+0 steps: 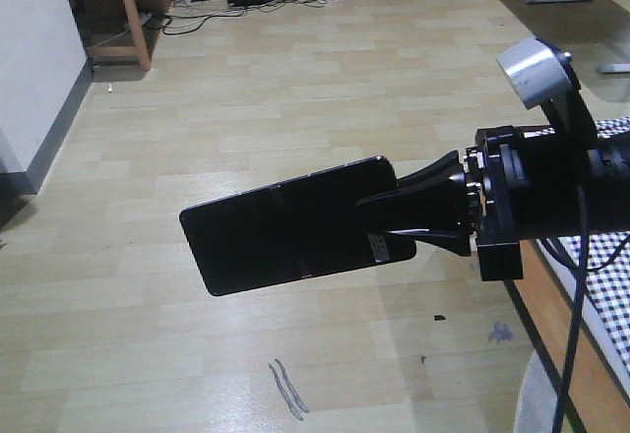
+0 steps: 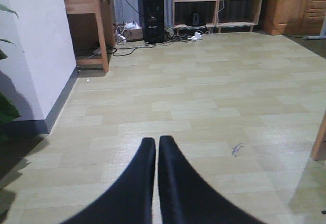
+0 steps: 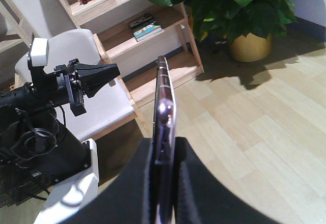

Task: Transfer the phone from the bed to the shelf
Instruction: 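Keep the phone held in the right gripper while driving across the room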

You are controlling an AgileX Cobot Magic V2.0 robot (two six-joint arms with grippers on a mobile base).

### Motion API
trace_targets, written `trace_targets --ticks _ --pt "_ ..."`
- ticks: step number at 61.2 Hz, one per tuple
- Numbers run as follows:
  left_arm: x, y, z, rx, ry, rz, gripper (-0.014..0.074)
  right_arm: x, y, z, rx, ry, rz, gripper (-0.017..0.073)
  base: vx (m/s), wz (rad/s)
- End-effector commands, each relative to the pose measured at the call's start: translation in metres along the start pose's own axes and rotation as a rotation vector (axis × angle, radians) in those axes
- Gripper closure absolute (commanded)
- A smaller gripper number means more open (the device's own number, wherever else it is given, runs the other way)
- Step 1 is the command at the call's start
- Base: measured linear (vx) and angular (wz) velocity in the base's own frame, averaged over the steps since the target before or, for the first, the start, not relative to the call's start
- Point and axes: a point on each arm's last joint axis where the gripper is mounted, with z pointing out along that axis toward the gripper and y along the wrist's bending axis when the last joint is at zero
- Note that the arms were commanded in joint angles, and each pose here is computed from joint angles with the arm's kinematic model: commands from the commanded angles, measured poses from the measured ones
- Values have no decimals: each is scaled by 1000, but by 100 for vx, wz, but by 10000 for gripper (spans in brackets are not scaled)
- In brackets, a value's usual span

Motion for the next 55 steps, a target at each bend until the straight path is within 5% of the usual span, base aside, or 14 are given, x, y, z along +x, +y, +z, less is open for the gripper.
trace_targets --ticks 1,55 --pt "-5 0 0 -2 -67 -12 593 -16 20 -7 -104 -89 -20 564 7 15" --pt "-5 0 0 -2 -67 -12 593 -16 20 -7 -104 -90 -20 564 8 9"
